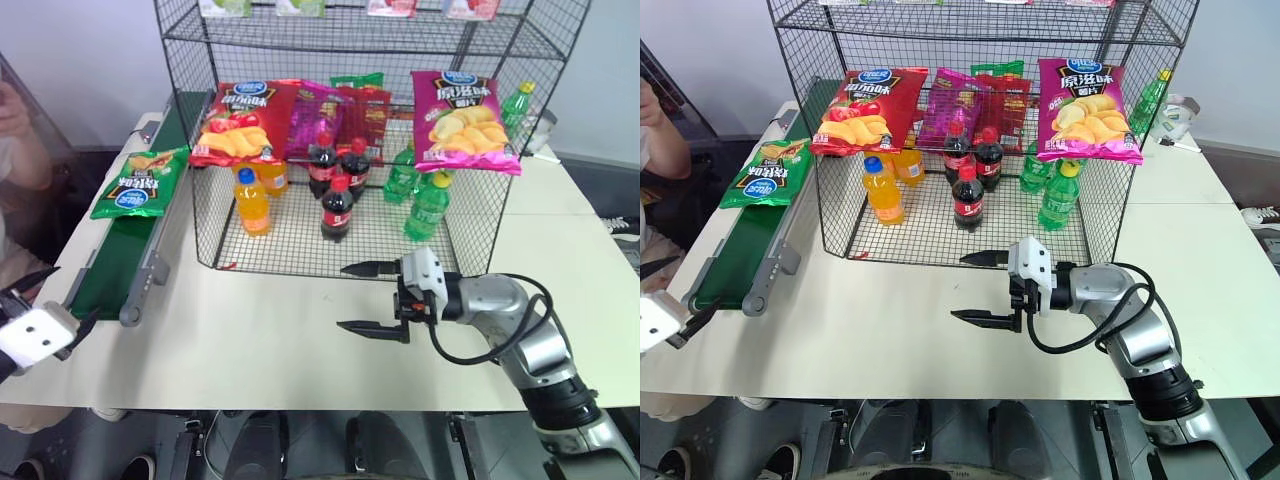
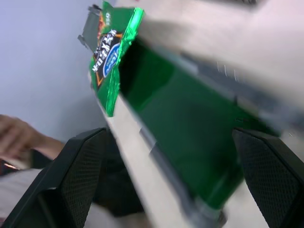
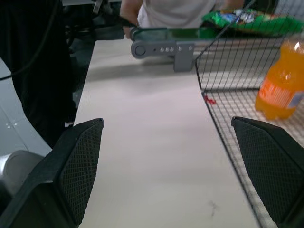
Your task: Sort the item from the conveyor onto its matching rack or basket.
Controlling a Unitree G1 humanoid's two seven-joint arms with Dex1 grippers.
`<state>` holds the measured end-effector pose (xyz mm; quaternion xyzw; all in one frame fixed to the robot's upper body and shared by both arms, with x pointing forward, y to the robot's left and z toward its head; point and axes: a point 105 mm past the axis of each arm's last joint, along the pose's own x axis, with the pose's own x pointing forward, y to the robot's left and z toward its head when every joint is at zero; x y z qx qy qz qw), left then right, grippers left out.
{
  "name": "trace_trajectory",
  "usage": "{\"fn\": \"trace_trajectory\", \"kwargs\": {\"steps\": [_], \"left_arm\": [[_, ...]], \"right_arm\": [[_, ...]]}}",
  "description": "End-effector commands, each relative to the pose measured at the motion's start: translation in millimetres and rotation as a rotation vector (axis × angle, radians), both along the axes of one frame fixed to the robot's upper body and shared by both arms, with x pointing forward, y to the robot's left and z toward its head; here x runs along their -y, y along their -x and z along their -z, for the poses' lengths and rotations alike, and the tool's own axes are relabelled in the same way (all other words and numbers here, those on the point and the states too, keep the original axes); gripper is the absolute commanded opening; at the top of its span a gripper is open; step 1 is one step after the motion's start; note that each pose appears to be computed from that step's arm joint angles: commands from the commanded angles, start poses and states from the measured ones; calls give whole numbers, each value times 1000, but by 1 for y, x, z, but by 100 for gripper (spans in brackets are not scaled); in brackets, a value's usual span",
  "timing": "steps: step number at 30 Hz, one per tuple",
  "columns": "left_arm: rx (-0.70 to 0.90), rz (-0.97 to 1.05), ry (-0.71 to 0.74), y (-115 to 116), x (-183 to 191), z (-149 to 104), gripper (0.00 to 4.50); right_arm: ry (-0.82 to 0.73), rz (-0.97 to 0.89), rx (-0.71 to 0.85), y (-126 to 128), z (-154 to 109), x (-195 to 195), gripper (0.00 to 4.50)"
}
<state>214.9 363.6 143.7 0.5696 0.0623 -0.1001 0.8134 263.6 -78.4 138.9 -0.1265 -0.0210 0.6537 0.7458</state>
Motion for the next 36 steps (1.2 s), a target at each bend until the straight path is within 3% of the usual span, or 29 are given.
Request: {"fn": "trace_trajectory", "kwargs": {"steps": [1,15,36], "left_arm": [[80,-23,-112,3,-12,-14,450],[146,-54,-102,-18,-22,-3,450],[132,15,-81,-51,-5,19,450]], "right_arm": [[-25,-38,46,1,-6,-7,448],[4,-42,59,2,4,-4,448],[26,6,101,-1,3,1,448]]}}
